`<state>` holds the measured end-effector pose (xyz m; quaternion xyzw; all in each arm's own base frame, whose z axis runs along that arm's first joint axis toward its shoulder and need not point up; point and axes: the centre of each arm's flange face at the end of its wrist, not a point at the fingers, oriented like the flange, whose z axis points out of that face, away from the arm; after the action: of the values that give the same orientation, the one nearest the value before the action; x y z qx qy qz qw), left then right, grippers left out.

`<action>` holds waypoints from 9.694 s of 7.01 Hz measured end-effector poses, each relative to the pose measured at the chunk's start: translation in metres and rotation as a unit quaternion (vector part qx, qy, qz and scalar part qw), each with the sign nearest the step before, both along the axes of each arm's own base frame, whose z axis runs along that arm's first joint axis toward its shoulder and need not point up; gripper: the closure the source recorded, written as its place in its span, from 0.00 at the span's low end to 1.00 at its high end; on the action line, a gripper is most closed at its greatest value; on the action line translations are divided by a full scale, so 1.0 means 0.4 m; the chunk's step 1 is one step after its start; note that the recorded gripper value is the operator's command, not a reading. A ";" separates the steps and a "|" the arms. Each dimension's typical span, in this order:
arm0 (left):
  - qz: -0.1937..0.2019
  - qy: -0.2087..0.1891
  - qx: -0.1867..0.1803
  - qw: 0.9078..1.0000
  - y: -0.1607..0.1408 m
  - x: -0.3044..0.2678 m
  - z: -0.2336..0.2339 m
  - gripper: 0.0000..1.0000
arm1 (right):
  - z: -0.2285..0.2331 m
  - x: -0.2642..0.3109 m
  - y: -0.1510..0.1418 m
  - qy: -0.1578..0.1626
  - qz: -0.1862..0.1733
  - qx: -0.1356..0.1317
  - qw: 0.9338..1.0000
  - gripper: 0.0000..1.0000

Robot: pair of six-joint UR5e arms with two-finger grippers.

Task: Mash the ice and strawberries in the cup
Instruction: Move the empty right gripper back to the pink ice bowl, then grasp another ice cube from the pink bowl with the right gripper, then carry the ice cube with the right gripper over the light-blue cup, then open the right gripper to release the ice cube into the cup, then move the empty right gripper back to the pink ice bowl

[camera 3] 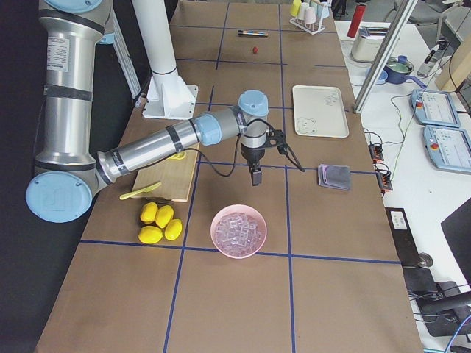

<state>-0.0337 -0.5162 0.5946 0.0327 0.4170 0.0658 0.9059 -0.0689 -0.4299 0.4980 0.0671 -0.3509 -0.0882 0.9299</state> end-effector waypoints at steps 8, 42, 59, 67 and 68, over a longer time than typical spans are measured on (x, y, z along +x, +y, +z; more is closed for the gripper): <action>0.001 0.000 0.001 1.000 -0.002 0.001 -0.003 0.00 | 0.317 0.025 0.035 -0.025 -0.013 -0.034 0.999 0.29; 0.002 0.000 -0.002 1.000 0.001 0.002 0.008 0.00 | -0.837 -0.908 -0.041 -0.067 0.067 -0.091 0.991 1.00; 0.004 0.000 -0.006 1.000 -0.001 0.006 0.020 0.00 | -0.890 -1.245 -0.052 -0.034 0.067 -0.107 0.991 0.15; 0.005 -0.001 -0.007 1.000 -0.002 0.008 0.022 0.00 | -0.843 -0.814 -0.020 -0.045 0.095 -0.080 0.991 0.01; 0.005 -0.001 -0.006 1.000 -0.002 0.008 0.020 0.00 | -0.778 -0.663 -0.024 -0.037 0.096 -0.067 0.992 0.01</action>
<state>-0.0305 -0.5169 0.6026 0.0252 0.4168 0.0674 0.9061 -0.3341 -0.4393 0.1870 0.0412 -0.3822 0.0277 0.9228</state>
